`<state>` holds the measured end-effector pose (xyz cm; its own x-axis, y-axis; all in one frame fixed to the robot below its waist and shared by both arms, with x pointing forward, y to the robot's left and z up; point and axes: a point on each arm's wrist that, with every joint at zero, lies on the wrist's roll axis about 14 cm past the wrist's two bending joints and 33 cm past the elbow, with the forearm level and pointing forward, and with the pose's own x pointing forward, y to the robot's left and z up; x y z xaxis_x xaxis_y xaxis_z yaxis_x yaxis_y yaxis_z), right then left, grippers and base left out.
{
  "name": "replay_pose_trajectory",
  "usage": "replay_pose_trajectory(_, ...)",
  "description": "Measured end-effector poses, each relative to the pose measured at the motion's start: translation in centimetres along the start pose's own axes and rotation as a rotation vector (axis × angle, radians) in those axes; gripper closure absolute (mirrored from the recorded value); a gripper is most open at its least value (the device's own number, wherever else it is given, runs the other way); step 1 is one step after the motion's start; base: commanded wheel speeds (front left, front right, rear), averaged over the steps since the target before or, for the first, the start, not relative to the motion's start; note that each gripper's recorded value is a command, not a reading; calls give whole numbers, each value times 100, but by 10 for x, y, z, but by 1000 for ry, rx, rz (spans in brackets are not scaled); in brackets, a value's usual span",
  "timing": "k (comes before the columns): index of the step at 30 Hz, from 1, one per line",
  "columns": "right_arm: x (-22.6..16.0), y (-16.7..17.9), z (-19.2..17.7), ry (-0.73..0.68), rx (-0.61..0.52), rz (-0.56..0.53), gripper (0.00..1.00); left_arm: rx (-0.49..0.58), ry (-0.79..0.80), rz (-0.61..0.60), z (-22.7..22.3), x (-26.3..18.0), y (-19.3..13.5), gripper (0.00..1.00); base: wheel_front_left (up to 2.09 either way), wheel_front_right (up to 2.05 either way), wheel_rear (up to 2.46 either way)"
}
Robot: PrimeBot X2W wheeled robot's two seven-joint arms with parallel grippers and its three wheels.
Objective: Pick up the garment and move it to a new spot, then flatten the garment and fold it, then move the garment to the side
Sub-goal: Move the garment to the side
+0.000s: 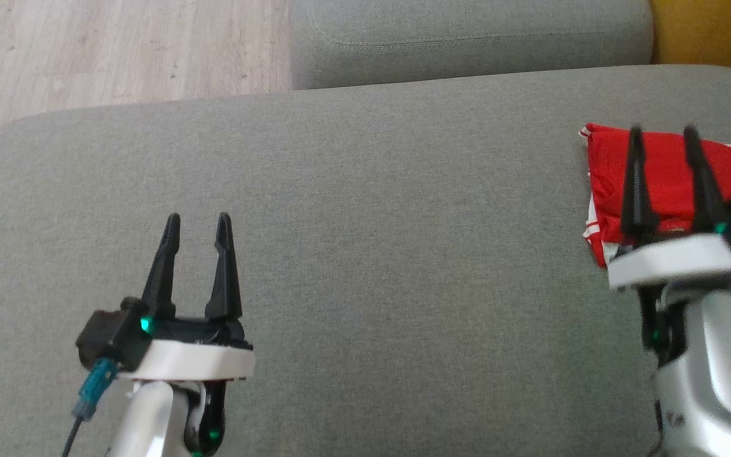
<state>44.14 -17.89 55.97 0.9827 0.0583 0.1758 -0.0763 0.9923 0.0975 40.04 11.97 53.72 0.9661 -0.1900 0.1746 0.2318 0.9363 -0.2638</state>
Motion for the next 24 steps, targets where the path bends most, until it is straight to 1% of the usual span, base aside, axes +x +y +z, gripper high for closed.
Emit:
replay_pose_trajectory(3, -11, 0, -14, 23, 12, -4, 0, -10, 19, 13, -6, -5, 3, 0, 0, 0, 0)
replay_pose_trajectory(5, -24, 7, -33, 69, 40, 11, 0, -47, 35, 34, -12, -10, 7, 0, 0, 0, 0)
replay_pose_trajectory(7, -38, 14, -54, 130, 46, 26, 0, -42, 51, 39, -17, -14, 9, 0, 0, 0, 0)
replay_pose_trajectory(9, -48, 14, -64, 160, 70, 12, 0, -44, 59, 43, -19, -17, 10, 0, 0, 0, 0)
replay_pose_trajectory(13, -52, 6, -58, 136, 91, -14, 0, -44, 52, 59, -17, -19, 16, 0, 0, 0, 0)
replay_pose_trajectory(19, -51, 16, -49, 112, 68, 20, 0, -45, 54, 68, -18, -23, 18, 0, 0, 0, 0)
replay_pose_trajectory(24, -52, 16, -45, 103, 64, 23, 0, -47, 50, 63, -17, -25, 16, 0, 0, 0, 0)
